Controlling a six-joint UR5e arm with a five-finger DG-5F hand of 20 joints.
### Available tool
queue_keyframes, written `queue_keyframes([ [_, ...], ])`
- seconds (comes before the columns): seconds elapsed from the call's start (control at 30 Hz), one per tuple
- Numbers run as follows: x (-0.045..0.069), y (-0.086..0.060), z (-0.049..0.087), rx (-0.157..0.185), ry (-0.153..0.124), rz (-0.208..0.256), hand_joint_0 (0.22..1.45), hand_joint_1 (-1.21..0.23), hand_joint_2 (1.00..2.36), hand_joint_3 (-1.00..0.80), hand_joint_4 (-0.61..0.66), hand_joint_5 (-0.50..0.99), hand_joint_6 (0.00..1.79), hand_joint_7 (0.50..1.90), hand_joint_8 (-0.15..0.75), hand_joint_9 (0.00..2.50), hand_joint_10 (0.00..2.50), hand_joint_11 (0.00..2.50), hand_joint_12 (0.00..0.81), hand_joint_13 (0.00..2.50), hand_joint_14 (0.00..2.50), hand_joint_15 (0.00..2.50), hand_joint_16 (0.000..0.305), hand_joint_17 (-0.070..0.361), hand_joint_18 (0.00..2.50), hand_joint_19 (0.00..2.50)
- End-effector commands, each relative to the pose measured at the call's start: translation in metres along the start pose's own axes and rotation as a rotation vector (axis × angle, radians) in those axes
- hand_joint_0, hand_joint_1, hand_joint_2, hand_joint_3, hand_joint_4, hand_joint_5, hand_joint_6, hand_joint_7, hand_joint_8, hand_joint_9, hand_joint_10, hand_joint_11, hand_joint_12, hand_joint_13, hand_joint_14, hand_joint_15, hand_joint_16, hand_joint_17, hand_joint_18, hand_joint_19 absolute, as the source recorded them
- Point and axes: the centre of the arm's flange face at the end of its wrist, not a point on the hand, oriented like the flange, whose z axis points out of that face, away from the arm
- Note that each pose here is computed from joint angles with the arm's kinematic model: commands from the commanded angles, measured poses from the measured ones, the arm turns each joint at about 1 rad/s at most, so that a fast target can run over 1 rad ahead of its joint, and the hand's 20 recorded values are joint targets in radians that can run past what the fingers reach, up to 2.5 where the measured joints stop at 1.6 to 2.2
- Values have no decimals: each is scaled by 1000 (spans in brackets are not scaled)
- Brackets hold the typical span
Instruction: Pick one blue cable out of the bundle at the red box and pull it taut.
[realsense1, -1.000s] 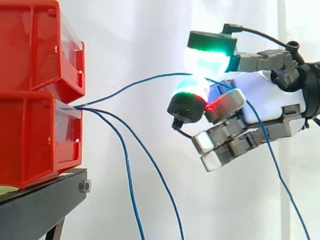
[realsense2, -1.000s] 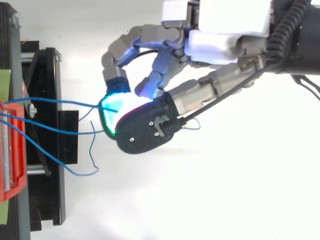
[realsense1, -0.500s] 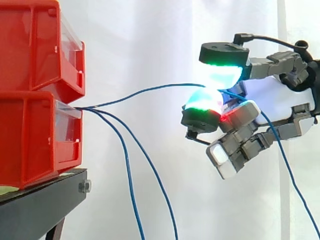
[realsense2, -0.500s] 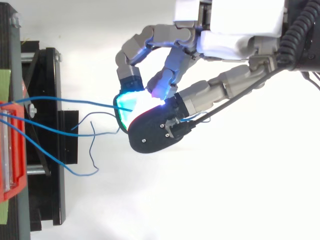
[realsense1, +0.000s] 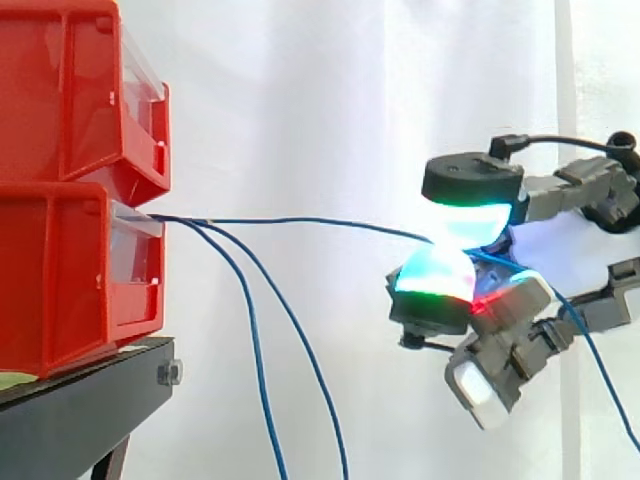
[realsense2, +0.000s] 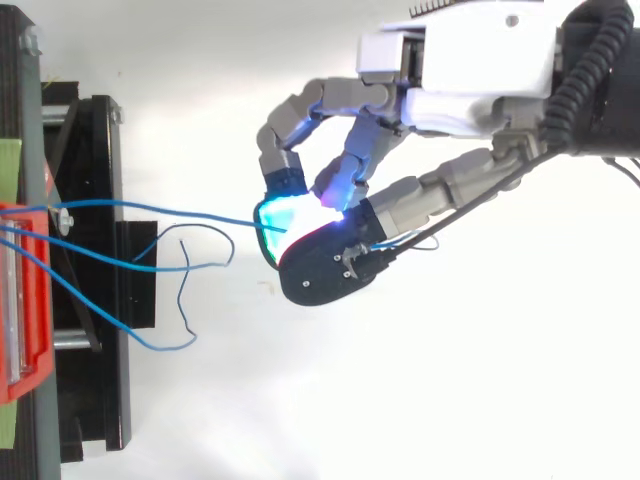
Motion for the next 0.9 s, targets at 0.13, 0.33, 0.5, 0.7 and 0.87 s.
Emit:
queue_keyframes([
  [0.13,0,0,4,-41,-3,2,634,-833,1022,-91,126,-135,877,1267,356,1153,14,1309,364,787,20,500,52,118,615,392],
  [0.33,1,-1,5,-44,-2,-1,635,-830,1022,-93,119,-136,877,1265,357,1149,15,1307,365,788,19,498,52,118,615,389],
  [0.5,1,-2,5,-43,-5,-1,634,-831,1021,-90,122,-136,878,1264,356,1124,15,1290,365,783,18,494,52,118,615,388],
  [0.7,1,-1,5,-43,-1,-1,634,-827,1021,-94,103,-139,882,1240,353,984,15,1162,361,756,18,483,53,118,609,390],
  [0.87,1,-1,4,-44,-5,-1,632,-824,1020,-96,99,-139,883,1233,360,893,19,1061,363,747,19,476,53,118,608,389],
])
